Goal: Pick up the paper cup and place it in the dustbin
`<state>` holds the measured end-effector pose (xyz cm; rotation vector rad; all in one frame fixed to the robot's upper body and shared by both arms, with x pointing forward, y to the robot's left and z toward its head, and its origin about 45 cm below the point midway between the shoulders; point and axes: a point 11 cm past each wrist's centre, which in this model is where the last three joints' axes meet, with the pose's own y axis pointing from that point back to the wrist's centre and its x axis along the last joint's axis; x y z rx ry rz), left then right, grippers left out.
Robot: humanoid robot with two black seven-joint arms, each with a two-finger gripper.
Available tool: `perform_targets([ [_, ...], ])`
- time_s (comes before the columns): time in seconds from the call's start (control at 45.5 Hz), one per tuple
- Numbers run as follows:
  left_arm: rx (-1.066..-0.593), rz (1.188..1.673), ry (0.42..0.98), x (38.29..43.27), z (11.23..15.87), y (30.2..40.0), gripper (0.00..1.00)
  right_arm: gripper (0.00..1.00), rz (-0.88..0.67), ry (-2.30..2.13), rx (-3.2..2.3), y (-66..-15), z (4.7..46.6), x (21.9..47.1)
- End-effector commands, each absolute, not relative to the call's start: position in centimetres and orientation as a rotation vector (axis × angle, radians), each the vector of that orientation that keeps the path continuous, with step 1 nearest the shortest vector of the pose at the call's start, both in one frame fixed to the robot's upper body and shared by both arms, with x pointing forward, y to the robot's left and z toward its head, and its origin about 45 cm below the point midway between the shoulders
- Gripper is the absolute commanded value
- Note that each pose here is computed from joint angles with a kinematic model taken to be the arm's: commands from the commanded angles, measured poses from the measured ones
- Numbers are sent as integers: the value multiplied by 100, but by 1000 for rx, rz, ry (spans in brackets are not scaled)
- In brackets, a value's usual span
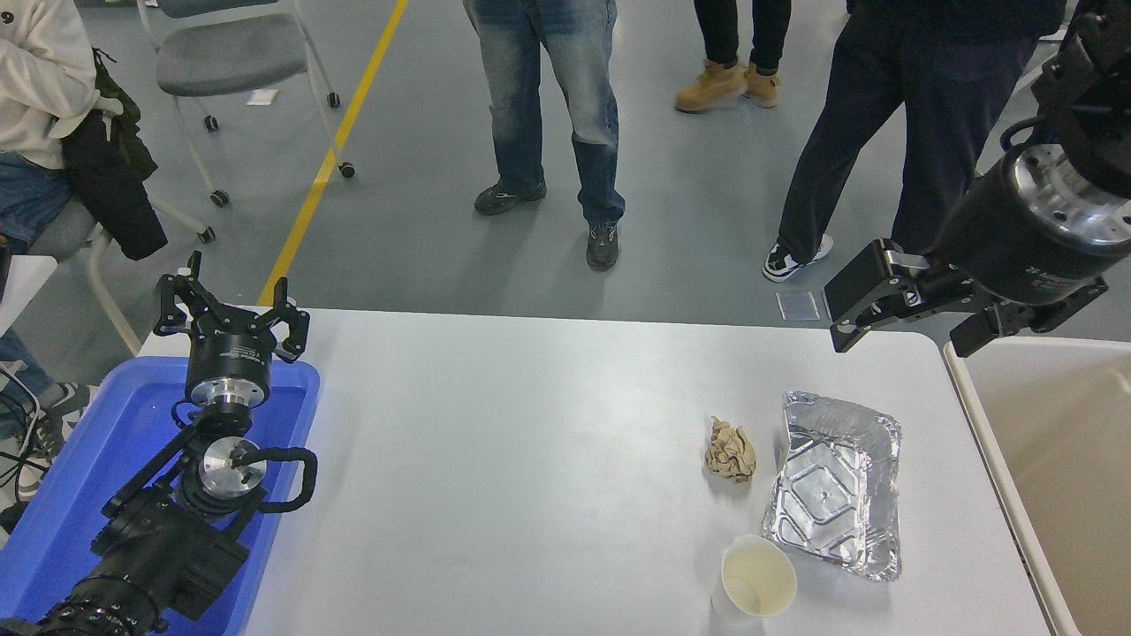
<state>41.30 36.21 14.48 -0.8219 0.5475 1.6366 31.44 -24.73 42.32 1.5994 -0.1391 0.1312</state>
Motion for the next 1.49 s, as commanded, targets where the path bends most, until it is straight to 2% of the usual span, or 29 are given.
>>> perform_targets([
  [0.0, -823, 1634, 548, 4133, 1452, 3616, 99, 100, 119, -97, 1568, -2511, 4108, 3137],
  [0.527, -823, 1634, 548, 4133, 1452, 3616, 99, 100, 66, 18, 1513, -2669, 3718, 3084],
  [0.989, -821, 1638, 546, 4129, 1449, 3630, 99, 100, 5, 18, 1574, -2728, 3083, 3044],
  [1.473, -824, 1635, 547, 4132, 1454, 3617, 99, 100, -58, 62, 1673, -2543, 2246, 2700],
])
